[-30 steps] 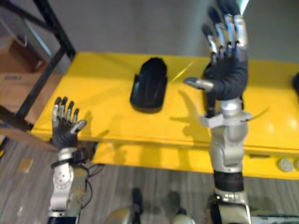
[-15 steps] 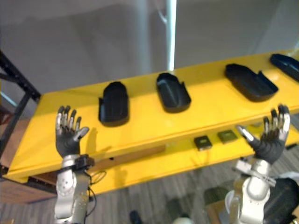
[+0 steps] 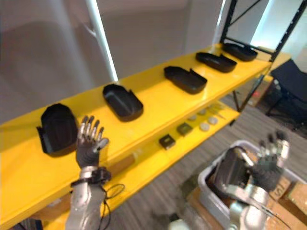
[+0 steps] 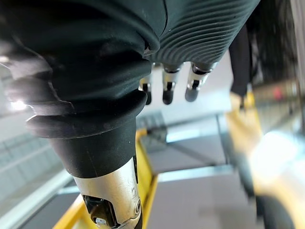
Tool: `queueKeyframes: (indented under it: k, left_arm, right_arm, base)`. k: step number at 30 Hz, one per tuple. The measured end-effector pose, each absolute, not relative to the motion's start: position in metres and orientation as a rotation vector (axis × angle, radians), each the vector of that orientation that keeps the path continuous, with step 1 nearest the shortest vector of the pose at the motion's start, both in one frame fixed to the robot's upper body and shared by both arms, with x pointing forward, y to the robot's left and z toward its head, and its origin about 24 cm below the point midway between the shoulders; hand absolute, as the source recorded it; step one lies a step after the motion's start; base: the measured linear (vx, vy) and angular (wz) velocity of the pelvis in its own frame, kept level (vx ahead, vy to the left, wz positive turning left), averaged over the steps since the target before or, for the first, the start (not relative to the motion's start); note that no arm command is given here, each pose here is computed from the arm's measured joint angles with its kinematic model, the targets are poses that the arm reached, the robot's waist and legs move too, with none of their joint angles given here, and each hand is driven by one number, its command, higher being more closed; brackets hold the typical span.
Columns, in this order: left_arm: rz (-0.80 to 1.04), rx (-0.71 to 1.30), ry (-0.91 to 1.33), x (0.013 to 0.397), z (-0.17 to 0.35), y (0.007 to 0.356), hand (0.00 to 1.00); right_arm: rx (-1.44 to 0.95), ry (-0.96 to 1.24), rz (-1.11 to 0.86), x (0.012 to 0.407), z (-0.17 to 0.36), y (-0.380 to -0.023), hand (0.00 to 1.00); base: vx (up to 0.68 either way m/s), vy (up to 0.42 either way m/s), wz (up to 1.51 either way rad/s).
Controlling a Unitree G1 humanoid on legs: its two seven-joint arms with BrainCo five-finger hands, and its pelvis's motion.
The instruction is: Walk over and take plastic housings, then place them on the shelf
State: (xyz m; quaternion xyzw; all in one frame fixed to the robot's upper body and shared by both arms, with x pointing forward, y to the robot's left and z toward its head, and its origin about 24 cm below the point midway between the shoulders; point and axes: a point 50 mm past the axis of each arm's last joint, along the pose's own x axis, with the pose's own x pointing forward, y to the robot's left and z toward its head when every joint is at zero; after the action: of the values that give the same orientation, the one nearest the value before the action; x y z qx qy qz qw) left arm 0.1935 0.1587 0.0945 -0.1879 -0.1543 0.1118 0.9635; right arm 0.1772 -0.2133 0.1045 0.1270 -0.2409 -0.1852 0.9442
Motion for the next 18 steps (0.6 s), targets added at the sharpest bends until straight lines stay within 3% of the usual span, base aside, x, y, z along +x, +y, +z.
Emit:
queueKeyframes:
  k: [7,14,18]
  left_arm:
    - [0.254,-0.336,-0.385,0.188,0.102,0.173,0.0]
    - [0.086,-0.39,-0.514,0.201,0.125,0.155,0.0]
    - [0.082,-0.391,-0.494,0.2,0.122,0.151,0.0]
  right_arm:
    - [0.317,-0.485,-0.32,0.199,0.105,-0.194,0.0]
    - [0.365,-0.362,-0.436,0.178,0.08,-0.198,0.0]
    - [0.382,-0.323,-0.389,0.16,0.072,-0.198,0.0]
  base:
    - [-0.01,0.14,-0.28]
    - [-0.03,0.106,-0.23]
    - [-0.2,0.086,-0.69]
